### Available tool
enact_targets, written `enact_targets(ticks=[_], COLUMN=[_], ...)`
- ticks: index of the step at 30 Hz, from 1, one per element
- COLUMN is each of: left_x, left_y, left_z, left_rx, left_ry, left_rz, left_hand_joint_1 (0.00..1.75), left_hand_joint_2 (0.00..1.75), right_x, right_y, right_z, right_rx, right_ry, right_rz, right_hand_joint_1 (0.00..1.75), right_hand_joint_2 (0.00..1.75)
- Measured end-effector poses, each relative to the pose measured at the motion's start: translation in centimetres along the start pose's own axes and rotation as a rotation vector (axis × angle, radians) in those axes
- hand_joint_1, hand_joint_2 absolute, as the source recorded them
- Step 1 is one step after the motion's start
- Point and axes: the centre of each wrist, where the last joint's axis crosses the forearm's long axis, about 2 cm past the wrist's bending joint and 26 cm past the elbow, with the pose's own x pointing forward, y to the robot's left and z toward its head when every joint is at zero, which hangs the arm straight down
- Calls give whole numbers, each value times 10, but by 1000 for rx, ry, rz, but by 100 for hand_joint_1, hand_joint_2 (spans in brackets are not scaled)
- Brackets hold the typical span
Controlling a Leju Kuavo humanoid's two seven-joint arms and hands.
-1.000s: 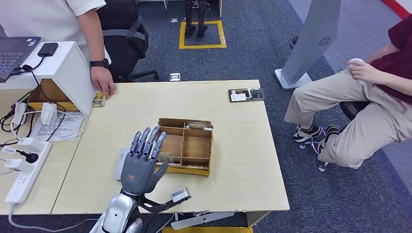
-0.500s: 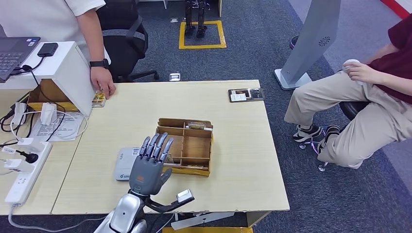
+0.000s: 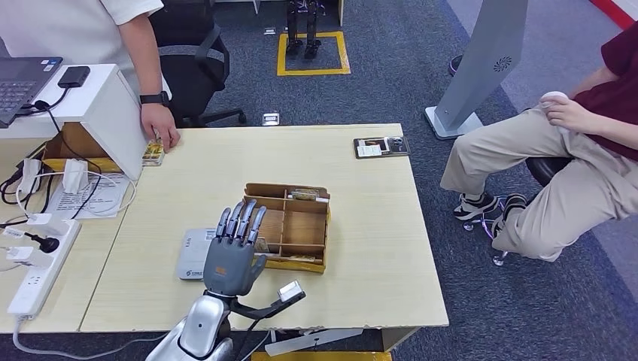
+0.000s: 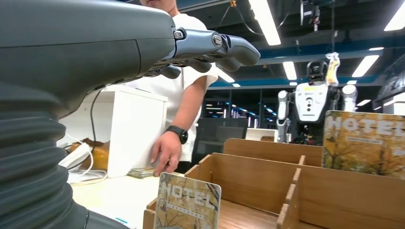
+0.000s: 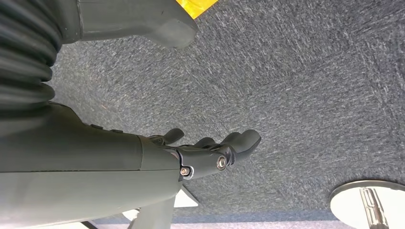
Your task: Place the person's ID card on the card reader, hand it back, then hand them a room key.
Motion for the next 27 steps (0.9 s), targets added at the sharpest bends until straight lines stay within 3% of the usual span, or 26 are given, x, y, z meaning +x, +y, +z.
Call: enact_targets(ticks=[6,13,27], left_x=[2,2,7], left_y=[1,3,17], left_z=[8,12,20], left_rx=[-6,-2,50], left_ry=[-106,-124,-248], left_rz=[13,19,74], left_hand_joint_1=[0,0,0], left_hand_joint_2=[175,175,175], right_x=[-1,-1,-2], right_y=[0,0,-1], right_z=[0,0,0], right_rx=[-1,-3,-6], right_ry=[4,6,6], right_rz=[-2,-4,-8], right_hand_joint_1=[0,0,0], right_hand_joint_2=[175,175,175])
